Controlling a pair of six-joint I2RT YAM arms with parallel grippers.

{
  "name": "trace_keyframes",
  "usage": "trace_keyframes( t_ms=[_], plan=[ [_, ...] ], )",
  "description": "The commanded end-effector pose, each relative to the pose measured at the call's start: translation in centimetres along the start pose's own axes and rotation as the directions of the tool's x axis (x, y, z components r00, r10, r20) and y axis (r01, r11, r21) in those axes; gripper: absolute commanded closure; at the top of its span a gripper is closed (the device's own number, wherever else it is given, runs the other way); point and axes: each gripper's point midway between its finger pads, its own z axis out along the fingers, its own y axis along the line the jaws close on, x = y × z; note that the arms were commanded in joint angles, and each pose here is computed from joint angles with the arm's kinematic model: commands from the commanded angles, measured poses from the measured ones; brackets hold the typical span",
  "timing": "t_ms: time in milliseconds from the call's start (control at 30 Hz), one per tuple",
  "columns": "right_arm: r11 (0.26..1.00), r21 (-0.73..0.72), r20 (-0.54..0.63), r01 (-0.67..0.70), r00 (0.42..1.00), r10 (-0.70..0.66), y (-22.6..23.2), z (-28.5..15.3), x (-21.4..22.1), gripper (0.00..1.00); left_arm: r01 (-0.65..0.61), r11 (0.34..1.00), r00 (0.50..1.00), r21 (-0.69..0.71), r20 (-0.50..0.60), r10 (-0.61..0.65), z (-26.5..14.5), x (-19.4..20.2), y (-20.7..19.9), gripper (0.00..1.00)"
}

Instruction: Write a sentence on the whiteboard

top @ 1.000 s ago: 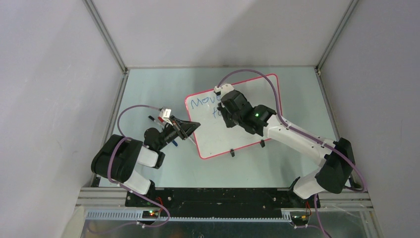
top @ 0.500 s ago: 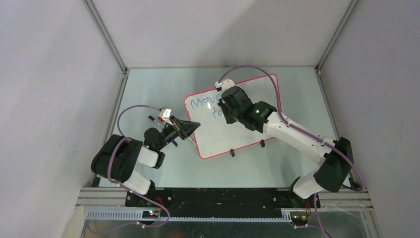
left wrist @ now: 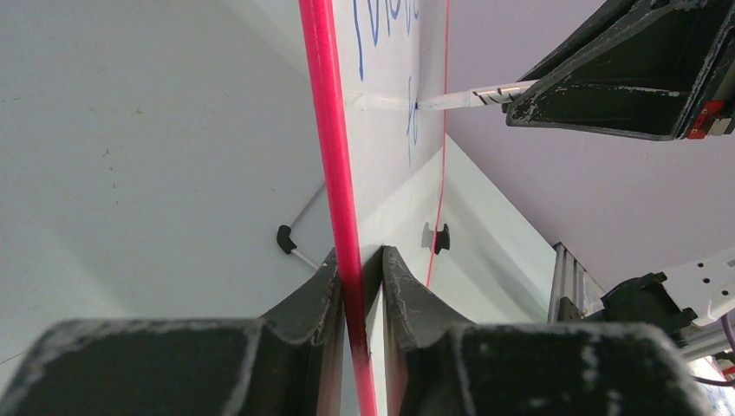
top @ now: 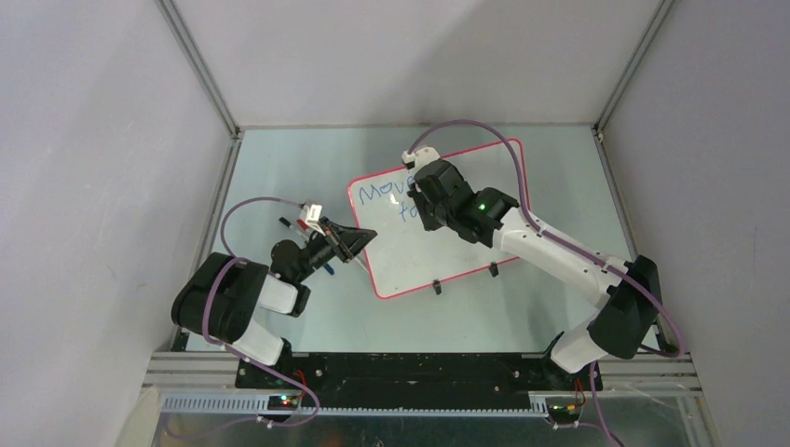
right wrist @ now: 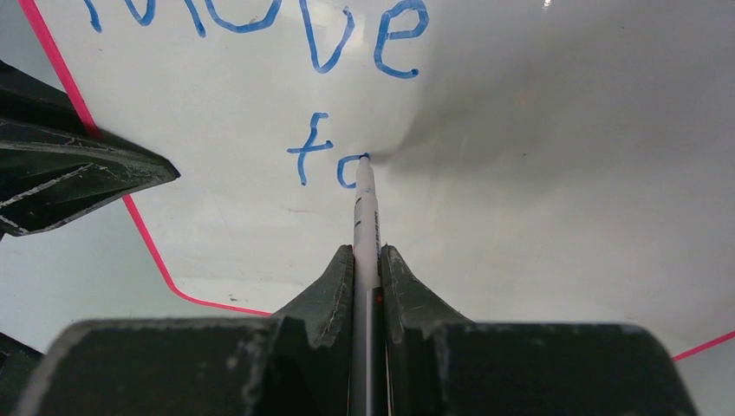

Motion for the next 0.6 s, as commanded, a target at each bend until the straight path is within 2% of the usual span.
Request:
trace_keyframes(
  t_ms=[0, 233, 567],
  plan=[
    [1.0, -0.012, 0.059, -0.011, 0.998, 0.011, 0.4, -0.9, -2.2, 1.0, -0.084, 0.996, 0.996, 0.028, 0.047, 0.082, 0.6, -1.5, -0.6, 0.85],
    [0.999, -0.033, 0.113, -0.038, 0.993, 0.042, 0.0, -2.5, -2.6, 1.0, -0.085, 0.996, 0.995, 0.029, 0.051, 0.083, 0.6, -1.6, -0.7, 0.85],
    [0.999, -0.011, 0.101, -0.053, 0.993, 0.054, -0.8, -2.0, -2.2, 1.0, -0.084, 0.996, 0.995, 0.029, 0.05, 0.083, 0.6, -1.5, -0.7, 0.85]
  ],
)
